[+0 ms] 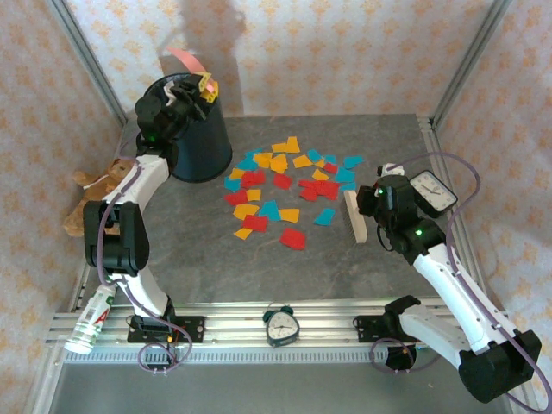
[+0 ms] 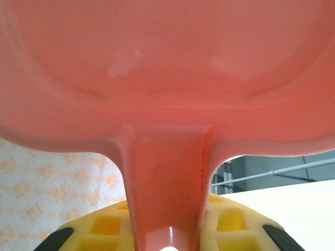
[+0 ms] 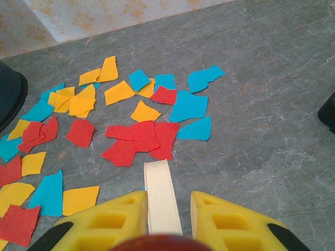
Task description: Sweep away the paper scraps from the table
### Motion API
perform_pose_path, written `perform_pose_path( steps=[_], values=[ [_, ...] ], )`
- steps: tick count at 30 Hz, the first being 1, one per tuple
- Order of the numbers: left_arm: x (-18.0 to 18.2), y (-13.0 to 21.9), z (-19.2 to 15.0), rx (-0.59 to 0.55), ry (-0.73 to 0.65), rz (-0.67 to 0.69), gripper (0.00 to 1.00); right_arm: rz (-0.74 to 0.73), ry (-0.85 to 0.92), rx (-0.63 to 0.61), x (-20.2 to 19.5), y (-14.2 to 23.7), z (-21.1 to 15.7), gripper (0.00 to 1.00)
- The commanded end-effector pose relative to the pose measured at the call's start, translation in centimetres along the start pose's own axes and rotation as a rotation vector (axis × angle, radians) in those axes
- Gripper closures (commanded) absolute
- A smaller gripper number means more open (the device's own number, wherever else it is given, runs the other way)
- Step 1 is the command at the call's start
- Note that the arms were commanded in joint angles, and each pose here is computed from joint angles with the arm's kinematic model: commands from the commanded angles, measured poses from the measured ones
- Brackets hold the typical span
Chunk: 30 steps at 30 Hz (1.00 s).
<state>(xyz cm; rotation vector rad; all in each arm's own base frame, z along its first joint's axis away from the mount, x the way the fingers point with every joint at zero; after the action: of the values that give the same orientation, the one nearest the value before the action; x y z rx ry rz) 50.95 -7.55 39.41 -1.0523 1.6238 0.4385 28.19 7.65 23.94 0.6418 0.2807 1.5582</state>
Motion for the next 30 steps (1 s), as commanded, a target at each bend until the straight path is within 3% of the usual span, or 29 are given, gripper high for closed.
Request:
perform_pose_path(
  steps=[1, 8, 14, 19, 25, 30],
  values=[
    [-3.7, 1.1, -2.0, 0.035, -0.058, -0.097, 1.00, 0.023, -0.022, -0.048, 0.6, 0.5, 1.4, 1.00],
    [-3.3, 1.5, -3.0, 0.029, -0.242, 0.050, 1.00, 0.055, -0.046, -0.062, 1.1, 0.6, 1.8, 1.00],
    [-1.3, 4.6, -3.4, -0.058, -0.530, 0.344, 1.00, 0.096, -0.074, -0.066, 1.7, 0.4, 1.9, 1.00],
    [0.2, 7.6, -4.1, -0.063, -0.713, 0.533, 1.00, 0.186, -0.119, -0.069, 3.3, 0.0, 2.4, 1.00],
    [3.3, 11.8, -6.0, -0.005, -0.983, 0.828, 1.00, 0.353, -0.195, -0.043, 6.4, -1.2, 2.7, 1.00],
    [6.0, 14.5, -8.5, 0.133, -1.175, 0.986, 1.00, 0.464, -0.245, -0.004, 8.6, -2.6, 2.9, 1.00]
  ],
)
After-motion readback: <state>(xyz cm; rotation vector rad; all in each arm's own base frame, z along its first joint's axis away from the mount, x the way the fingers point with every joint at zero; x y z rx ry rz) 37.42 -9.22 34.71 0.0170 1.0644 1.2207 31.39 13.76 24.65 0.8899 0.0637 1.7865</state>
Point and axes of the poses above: each hand's point on the last joint's axis, 136 mm out from that joint toward the fingers, its own y axis back along the fingers, its own x axis along the line the jaws close on, z = x × y, the point moved 2 cm from there along y, back along the fingers
